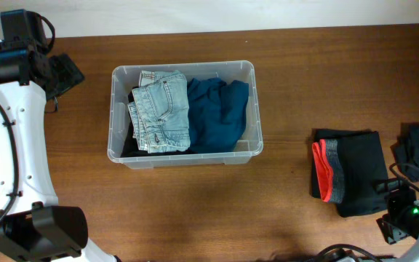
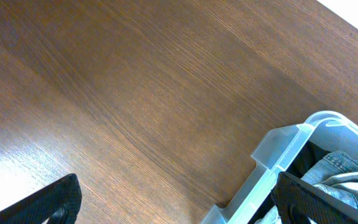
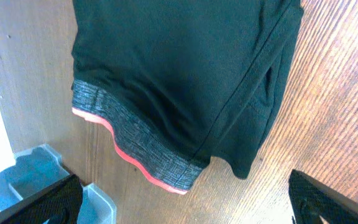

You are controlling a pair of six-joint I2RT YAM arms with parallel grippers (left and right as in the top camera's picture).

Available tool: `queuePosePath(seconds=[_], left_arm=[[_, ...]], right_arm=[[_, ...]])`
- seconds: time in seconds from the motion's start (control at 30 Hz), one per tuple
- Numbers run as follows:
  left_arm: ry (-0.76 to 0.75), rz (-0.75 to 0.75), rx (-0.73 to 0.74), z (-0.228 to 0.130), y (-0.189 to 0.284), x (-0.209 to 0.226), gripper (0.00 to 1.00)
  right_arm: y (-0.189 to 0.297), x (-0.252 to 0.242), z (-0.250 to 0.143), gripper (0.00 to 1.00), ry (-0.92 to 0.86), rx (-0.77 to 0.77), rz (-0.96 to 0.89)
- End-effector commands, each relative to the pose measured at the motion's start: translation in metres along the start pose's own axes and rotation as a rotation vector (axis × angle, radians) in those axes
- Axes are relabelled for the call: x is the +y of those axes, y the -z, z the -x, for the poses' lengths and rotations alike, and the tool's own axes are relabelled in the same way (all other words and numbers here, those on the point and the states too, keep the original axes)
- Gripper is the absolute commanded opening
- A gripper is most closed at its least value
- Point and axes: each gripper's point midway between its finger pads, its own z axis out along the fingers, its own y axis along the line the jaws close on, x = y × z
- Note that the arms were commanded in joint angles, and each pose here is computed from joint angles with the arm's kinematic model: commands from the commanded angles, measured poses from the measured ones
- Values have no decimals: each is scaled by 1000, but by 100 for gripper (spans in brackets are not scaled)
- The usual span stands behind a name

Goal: Pack container
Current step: 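Move the right gripper down to the black red-trimmed garment's right edge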

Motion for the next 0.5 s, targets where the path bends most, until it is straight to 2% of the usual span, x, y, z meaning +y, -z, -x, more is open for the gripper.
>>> queuePosePath(seconds=[0.0, 0.47], left_arm=[[19, -5, -23, 4, 9, 3, 99], [19, -5, -23, 4, 9, 3, 99]], right_arm=[[-7, -4, -7, 98, 11, 21, 17], [-31, -28, -9, 98, -34, 36, -34]])
